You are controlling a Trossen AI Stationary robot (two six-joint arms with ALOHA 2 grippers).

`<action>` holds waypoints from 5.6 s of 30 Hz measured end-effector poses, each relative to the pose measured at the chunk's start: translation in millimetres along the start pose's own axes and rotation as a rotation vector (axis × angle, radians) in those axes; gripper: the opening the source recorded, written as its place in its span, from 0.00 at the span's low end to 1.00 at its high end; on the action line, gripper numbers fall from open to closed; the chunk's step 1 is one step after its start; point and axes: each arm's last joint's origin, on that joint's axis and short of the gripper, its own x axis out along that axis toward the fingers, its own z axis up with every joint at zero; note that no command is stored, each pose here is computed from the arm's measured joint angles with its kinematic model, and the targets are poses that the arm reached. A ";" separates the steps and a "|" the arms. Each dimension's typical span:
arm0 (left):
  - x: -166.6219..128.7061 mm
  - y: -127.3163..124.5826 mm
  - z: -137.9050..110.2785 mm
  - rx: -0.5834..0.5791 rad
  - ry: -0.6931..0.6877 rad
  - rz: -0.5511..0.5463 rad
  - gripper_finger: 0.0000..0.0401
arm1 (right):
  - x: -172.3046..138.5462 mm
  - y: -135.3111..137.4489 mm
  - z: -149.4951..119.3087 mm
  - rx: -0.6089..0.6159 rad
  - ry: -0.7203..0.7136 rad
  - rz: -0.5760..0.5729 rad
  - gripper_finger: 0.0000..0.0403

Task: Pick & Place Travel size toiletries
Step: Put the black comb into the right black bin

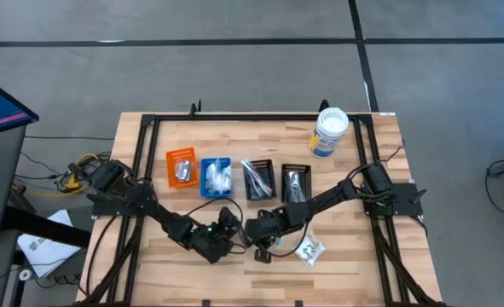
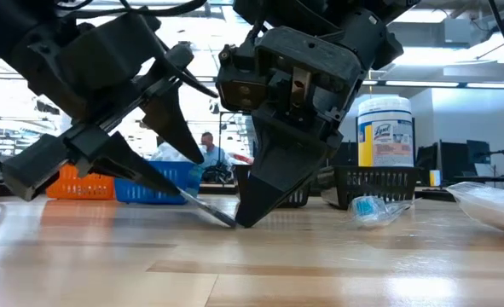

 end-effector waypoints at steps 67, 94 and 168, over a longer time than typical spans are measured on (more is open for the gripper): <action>-58.0 39.0 10.6 -0.373 -0.220 -0.077 0.00 | -134.1 55.9 8.3 -0.201 -0.415 -0.440 0.11; -127.0 80.2 -90.1 -1.170 -1.148 0.026 0.00 | -136.2 64.9 18.9 -0.356 -1.055 -0.238 0.37; -118.2 125.1 -72.6 -1.064 -1.170 0.000 0.00 | -177.7 30.1 93.3 -0.271 -1.120 -0.122 0.38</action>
